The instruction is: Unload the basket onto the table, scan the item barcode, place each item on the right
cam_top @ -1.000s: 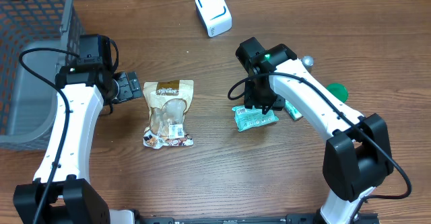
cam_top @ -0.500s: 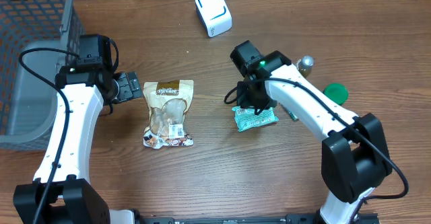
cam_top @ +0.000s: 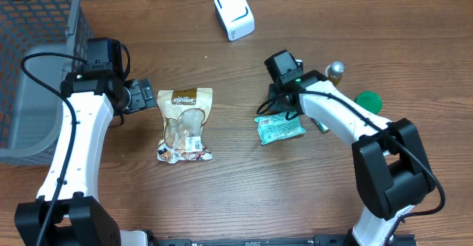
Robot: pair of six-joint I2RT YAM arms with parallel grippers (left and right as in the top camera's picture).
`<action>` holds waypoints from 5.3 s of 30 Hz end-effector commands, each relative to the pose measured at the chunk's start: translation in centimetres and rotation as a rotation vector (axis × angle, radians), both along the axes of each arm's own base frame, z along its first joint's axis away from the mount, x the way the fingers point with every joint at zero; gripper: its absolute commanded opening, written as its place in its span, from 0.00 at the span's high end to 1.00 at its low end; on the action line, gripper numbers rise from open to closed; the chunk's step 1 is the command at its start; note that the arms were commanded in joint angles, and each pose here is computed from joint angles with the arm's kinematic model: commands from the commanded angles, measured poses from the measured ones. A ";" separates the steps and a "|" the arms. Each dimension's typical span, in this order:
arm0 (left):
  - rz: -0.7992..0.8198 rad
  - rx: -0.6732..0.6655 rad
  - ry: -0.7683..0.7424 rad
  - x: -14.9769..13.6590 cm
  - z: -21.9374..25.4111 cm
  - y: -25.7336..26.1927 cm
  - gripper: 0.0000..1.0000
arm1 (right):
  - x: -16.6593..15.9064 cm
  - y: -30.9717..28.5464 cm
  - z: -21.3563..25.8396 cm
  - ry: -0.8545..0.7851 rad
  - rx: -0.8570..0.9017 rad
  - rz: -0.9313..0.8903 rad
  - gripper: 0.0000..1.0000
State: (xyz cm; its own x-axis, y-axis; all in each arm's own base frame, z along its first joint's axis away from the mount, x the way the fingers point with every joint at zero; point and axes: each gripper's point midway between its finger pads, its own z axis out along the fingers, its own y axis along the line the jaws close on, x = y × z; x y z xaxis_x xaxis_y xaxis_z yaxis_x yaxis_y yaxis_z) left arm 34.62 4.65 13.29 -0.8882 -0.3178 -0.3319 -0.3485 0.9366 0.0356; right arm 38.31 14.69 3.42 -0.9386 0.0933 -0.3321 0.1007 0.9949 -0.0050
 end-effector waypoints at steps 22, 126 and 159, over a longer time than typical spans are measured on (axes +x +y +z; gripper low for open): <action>-0.007 0.016 -0.018 0.3 0.7 0.2 0.00 | -10.2 -1.0 -0.5 0.437 0.057 -0.071 0.75; -0.007 0.016 -0.018 0.3 0.7 0.2 0.01 | -6.1 5.0 0.1 0.154 0.049 0.085 0.94; -0.006 0.016 -0.019 0.3 0.7 0.2 0.00 | -10.0 9.9 0.5 0.268 0.173 0.304 0.88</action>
